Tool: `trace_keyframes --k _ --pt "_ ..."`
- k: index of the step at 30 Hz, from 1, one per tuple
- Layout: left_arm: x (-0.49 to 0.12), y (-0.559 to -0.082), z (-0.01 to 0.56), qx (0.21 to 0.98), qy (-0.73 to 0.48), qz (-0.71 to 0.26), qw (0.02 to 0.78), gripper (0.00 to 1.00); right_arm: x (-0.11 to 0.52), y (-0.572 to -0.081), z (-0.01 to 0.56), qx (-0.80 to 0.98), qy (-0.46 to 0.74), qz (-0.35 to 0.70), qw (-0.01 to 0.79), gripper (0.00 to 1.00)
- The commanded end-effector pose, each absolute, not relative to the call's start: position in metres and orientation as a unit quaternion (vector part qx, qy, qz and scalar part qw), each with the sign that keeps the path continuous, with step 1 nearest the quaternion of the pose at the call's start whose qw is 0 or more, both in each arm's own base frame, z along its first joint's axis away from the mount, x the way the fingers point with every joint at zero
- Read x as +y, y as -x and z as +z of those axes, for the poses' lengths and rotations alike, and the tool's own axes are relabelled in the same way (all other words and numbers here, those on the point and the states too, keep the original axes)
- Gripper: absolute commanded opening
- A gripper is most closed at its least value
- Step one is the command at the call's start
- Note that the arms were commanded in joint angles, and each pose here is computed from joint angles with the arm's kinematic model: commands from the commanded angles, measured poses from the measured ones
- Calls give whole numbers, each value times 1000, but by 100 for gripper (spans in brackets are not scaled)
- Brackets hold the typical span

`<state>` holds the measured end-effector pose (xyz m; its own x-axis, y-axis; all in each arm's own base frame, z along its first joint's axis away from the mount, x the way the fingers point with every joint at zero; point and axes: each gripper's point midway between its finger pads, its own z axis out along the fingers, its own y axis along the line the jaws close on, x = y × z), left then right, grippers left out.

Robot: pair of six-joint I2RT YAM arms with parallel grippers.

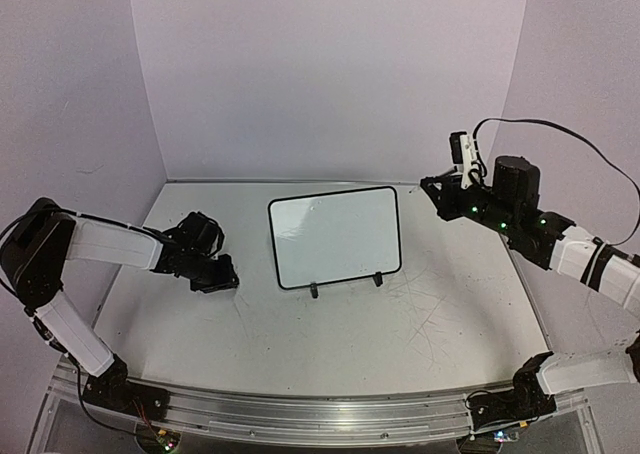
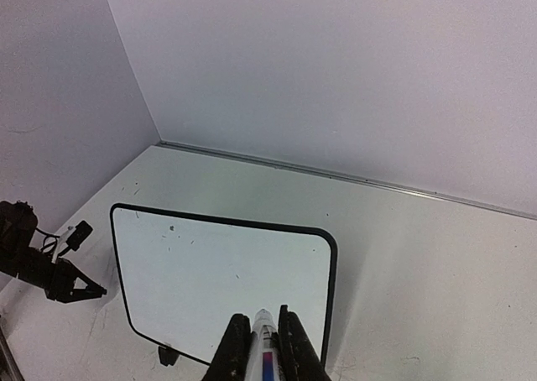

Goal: Write a sentence on the whiteboard
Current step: Place the pen cap at the center of the board, then hold the whiteboard on the whiteboard stand.

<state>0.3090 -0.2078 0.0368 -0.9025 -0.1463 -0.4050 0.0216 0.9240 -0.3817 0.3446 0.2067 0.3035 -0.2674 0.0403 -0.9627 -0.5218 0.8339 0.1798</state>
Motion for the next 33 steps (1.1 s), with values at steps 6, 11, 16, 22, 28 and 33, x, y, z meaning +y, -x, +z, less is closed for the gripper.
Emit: trace_keyframes --k 6,11,16,22,28,33 --pt "-203 -315 71 940 20 -201 274 41 212 -355 335 725 195 217 624 0" --pt "-198 -312 102 931 11 -205 301 52 209 -361 335 724 199 191 632 0" --pt "-197 -315 132 916 1 -221 335 71 202 -363 326 734 192 170 628 0" --pt "-210 -323 168 869 -32 -313 382 89 208 -361 318 735 191 190 622 0" --pt "-208 -328 190 813 -16 -397 425 96 214 -355 311 739 183 212 613 0" --pt "-205 -317 215 759 -35 -432 486 100 227 -344 303 739 205 238 597 0"
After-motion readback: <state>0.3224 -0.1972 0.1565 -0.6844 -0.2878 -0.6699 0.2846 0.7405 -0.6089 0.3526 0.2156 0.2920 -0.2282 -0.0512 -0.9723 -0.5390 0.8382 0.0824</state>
